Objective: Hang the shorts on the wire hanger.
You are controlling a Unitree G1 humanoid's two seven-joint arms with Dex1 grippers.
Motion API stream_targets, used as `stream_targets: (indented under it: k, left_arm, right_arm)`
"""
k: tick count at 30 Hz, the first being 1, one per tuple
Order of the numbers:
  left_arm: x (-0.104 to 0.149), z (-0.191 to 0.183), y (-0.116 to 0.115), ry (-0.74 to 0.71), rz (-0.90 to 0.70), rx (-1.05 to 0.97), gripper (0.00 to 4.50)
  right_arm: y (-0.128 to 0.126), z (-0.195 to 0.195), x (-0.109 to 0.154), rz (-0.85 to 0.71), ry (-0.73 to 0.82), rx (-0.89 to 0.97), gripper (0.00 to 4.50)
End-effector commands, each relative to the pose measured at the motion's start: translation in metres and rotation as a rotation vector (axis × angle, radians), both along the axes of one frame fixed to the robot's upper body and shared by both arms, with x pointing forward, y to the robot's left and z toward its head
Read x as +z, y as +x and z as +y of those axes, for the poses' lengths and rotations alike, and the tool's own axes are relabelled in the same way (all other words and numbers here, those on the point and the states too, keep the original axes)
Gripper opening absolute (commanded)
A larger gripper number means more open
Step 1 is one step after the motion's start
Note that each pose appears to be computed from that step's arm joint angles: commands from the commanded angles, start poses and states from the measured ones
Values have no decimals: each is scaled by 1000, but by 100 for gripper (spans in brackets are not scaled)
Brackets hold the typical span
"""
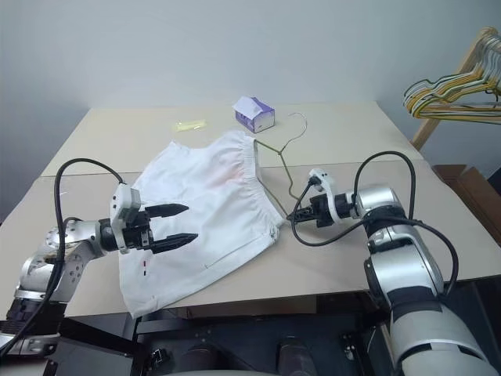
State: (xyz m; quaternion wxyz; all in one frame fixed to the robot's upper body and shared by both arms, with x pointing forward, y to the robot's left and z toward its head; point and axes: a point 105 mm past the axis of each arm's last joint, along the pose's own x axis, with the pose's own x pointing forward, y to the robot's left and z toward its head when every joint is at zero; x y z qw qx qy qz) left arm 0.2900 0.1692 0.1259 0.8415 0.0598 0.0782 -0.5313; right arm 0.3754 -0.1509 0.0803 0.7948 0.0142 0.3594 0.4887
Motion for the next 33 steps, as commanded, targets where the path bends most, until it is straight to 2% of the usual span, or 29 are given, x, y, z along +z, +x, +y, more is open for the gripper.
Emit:
stream_targets:
  k: [1,7,10,12,17,23,33]
  left_arm:
    - [32,8,4,-9,-122,-27,448]
    - [92,35,25,-106,-290,51,448]
    - [119,50,45,-130,-366,147,448]
    - [121,56,53,-74,-380,150,448]
    - [117,50,53,42,-363,-3,448]
    - [101,42,50,283,-312,-209,448]
    - [90,37,72,484,-290,-235,448]
  right_arm:
    - [8,15,25,-273,-78,97,0]
    - [7,32,37,-529,-212,182,0]
    - [4,39,42,-637,-292,247,0]
    - [1,44,45,-687,-324,284,0]
    - [-4,59,51,-751,-381,349,0]
    - [-7,73,59,-743,-378,342,0]
    - [-14,79,59,-755,-422,375,0]
